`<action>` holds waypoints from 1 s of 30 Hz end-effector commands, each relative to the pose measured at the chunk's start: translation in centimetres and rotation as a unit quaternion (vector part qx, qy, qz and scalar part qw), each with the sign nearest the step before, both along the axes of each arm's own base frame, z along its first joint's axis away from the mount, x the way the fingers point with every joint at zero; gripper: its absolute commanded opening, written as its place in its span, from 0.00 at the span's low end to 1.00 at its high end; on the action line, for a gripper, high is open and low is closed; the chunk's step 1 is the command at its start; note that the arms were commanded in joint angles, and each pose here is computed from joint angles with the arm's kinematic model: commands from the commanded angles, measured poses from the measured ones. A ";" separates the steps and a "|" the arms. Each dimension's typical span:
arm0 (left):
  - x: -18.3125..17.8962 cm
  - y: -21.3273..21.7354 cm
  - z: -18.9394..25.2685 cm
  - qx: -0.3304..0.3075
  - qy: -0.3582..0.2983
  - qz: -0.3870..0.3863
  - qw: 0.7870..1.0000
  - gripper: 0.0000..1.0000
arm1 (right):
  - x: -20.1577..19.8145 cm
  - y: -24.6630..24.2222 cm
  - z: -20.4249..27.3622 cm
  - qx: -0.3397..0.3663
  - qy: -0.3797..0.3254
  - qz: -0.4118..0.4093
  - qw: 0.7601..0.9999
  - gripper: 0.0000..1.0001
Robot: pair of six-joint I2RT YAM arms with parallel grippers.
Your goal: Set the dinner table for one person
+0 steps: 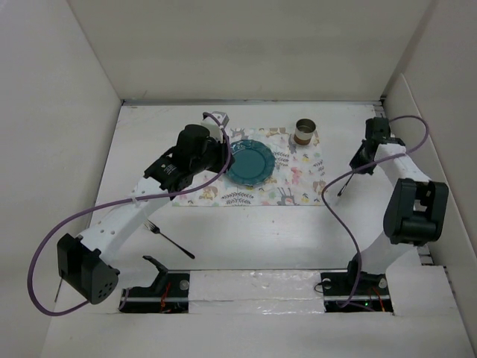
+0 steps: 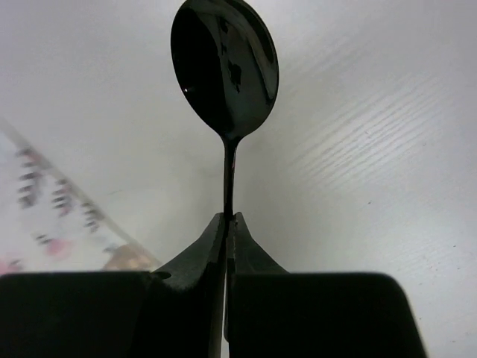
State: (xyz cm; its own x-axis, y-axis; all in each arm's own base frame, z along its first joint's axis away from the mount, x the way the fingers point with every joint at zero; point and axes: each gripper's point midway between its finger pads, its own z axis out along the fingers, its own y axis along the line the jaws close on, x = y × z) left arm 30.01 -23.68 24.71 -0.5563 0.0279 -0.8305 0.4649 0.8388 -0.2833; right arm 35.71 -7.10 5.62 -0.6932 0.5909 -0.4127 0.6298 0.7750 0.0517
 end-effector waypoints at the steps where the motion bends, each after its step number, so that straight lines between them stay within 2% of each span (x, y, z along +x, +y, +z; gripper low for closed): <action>1: 1.4 -0.3 4.5 -0.033 -0.045 0.021 0.998 0.21 | 5.7 5.6 14.8 -0.019 -0.213 0.111 0.971 0.00; 2: 1.4 -0.3 4.5 -0.036 -0.043 0.023 0.998 0.21 | 5.5 5.6 15.0 -0.019 -0.214 0.112 0.970 0.00; 4: 2.1 -0.7 6.1 -0.050 -0.053 0.029 0.997 0.21 | 5.9 9.7 16.9 0.005 -0.232 0.177 0.956 0.00; 7: 2.8 -0.6 6.5 -0.053 -0.048 0.049 0.996 0.21 | 5.3 15.2 17.0 0.045 -0.222 0.253 0.940 0.00; 10: 3.3 0.6 6.1 -0.067 -0.032 0.077 0.994 0.24 | 4.8 20.2 16.7 0.075 -0.218 0.309 0.923 0.00; 12: 3.7 1.7 6.1 -0.087 -0.024 0.097 0.991 0.28 | 5.2 22.0 16.1 0.081 -0.219 0.318 0.919 0.00; 16: 3.6 3.7 5.1 -0.100 -0.013 0.150 0.984 0.37 | 6.4 23.9 11.3 0.099 -0.155 0.328 0.926 0.00; 26: 1.3 6.6 3.5 -0.117 0.003 0.216 0.969 0.39 | 9.0 26.1 5.0 0.110 -0.097 0.339 0.929 0.00; 30: 0.2 8.6 0.8 -0.086 0.043 0.268 0.959 0.42 | 8.9 26.2 1.9 0.105 -0.065 0.334 0.934 0.00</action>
State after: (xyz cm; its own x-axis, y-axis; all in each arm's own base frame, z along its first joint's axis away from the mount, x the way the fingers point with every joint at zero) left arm 30.79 -16.63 26.65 -0.5208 -0.3697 -0.7695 0.0560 0.8846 -0.4630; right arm 43.39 18.08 6.61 -0.9045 0.1244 -0.4079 0.0063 0.9603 0.2789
